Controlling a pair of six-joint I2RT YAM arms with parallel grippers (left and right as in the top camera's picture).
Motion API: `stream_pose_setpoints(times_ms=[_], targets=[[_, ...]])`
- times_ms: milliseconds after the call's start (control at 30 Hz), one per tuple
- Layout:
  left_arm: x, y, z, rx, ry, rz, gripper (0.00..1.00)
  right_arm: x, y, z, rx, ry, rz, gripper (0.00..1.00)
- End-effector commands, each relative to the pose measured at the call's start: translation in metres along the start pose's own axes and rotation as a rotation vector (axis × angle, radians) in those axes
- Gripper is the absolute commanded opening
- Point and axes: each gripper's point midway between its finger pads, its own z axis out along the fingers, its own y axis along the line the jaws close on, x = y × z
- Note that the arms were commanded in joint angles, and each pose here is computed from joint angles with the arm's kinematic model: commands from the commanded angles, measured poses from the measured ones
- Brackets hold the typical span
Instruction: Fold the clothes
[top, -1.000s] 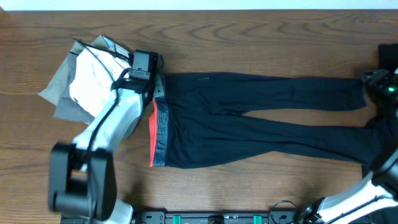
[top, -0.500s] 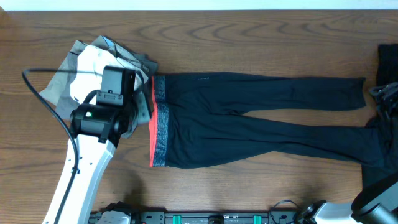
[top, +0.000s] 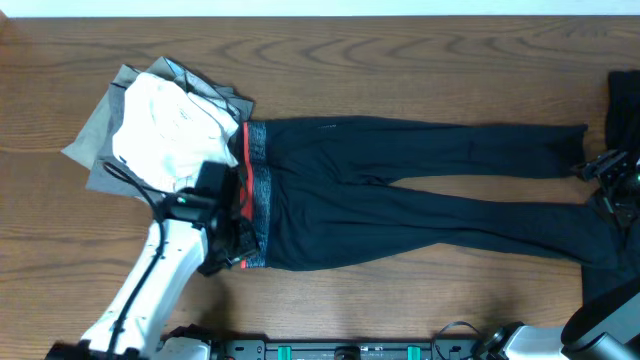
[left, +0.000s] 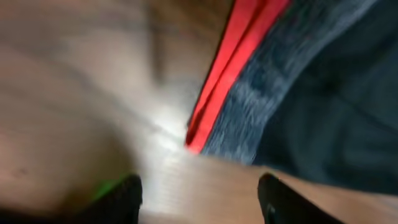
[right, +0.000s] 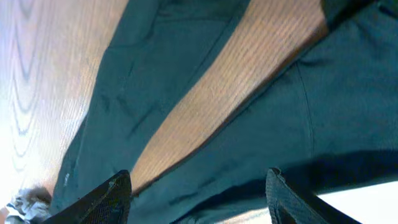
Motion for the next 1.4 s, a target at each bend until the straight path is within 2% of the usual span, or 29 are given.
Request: stream_pose_setpoints(times_ms=[0,300,367,400,467,533,700,900,1000,1367], targets=[[0.01,-0.006,0.019,0.057,0.057,-0.033,0.62,0.006,0.005,-0.001,0.006,0.011,-0.045,0.68],[0.016,-0.007,0.056,0.046,0.168,-0.043,0.59,0.01,0.005,0.0,0.01,0.028,-0.061,0.69],[0.018,-0.005,0.061,0.03,0.189,-0.07,0.48,0.011,0.005,0.0,0.012,0.032,-0.059,0.69],[0.018,-0.004,0.064,0.024,0.198,-0.071,0.36,0.012,0.003,0.0,0.02,0.034,-0.058,0.69],[0.019,-0.003,0.065,0.019,0.204,-0.073,0.19,0.013,-0.002,0.0,0.047,0.035,-0.055,0.69],[0.018,-0.004,0.064,0.021,0.201,-0.073,0.07,0.013,-0.01,0.0,0.096,0.031,-0.051,0.68],[0.01,-0.009,0.05,0.037,0.152,-0.097,0.06,0.015,-0.029,0.006,0.177,0.029,-0.037,0.68],[0.001,-0.007,0.029,0.042,0.051,-0.094,0.06,0.036,-0.057,0.03,0.238,0.074,0.0,0.68],[0.001,-0.001,0.02,0.026,0.017,-0.098,0.06,0.05,-0.086,0.039,0.353,0.086,0.065,0.67],[0.001,0.008,0.008,-0.005,-0.036,-0.107,0.06,0.072,-0.137,0.055,0.51,0.058,0.201,0.64]])
